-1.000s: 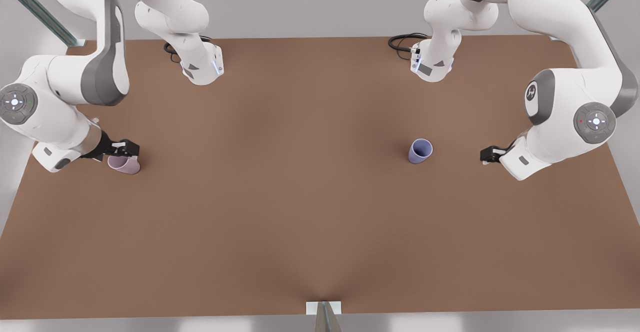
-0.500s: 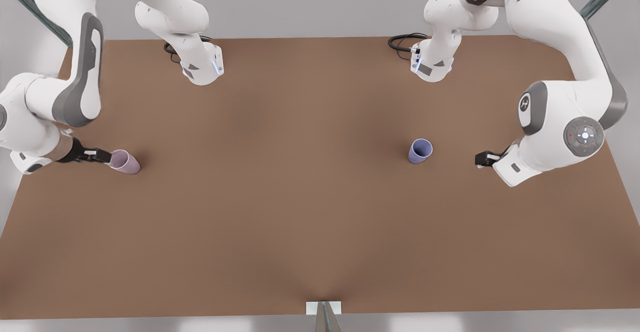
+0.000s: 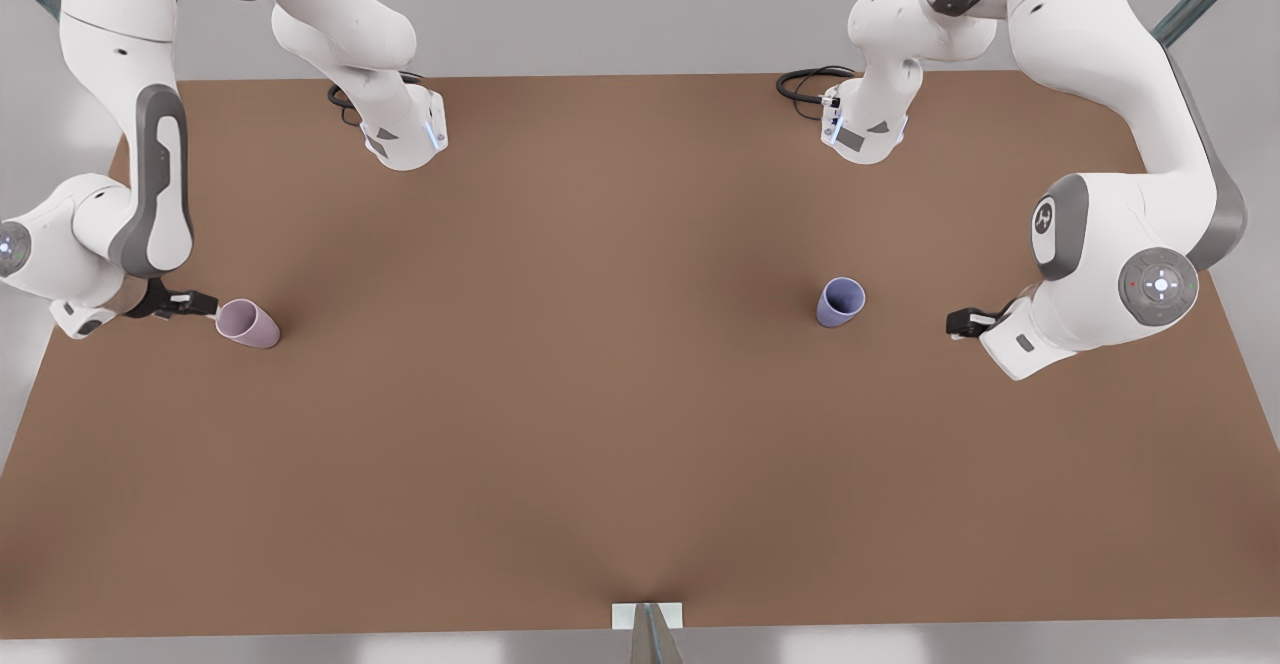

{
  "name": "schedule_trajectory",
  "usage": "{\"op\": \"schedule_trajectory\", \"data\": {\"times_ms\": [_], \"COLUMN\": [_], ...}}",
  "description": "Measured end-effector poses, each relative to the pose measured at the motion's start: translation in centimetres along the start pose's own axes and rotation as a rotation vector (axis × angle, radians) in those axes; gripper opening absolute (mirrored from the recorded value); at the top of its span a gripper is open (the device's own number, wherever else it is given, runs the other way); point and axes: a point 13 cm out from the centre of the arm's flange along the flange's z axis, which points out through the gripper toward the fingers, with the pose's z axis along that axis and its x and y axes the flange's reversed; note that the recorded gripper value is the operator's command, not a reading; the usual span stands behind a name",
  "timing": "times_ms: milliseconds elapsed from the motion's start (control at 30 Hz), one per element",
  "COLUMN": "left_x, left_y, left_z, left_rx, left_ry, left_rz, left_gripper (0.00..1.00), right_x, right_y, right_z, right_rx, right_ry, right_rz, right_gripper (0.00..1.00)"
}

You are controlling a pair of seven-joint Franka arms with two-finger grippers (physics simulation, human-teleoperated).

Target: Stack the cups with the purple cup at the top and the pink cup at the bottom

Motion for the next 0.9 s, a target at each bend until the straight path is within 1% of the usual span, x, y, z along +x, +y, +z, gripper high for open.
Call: {"op": "schedule_trajectory", "data": {"times_ms": [200,567,600,633,700,833,900], "left_x": [-0.2,-0.2,-0.3,-0.3,-0.3,-0.3,-0.3], "left_y": [0.0,0.1,0.2,0.2,0.2,0.2,0.2], "left_z": [0.5,0.9,1.0,1.0,1.0,1.0,1.1], "left_rx": [0.000,0.000,0.000,0.000,0.000,0.000,0.000], "left_ry": [0.007,0.015,0.016,0.016,0.016,0.016,0.018], "left_rz": [0.002,0.002,0.002,0.002,0.002,0.002,0.002], "left_gripper": [1.00,1.00,1.00,1.00,1.00,1.00,1.00], "right_x": [-0.1,1.6,1.7,1.8,1.8,1.5,1.5], "right_y": [-2.0,-1.9,-1.9,-1.9,-1.7,-2.0,-2.0], "right_z": [3.1,8.9,9.2,9.4,9.8,9.8,9.9], "right_rx": [0.034,0.046,0.047,0.049,0.050,0.058,0.059], "right_ry": [-0.031,-0.021,-0.021,-0.022,-0.023,-0.033,-0.034], "right_rz": [-0.101,-0.240,-0.248,-0.257,-0.274,-0.299,-0.310], "right_gripper": [1.00,1.00,0.99,0.95,0.76,0.60,0.58]}}
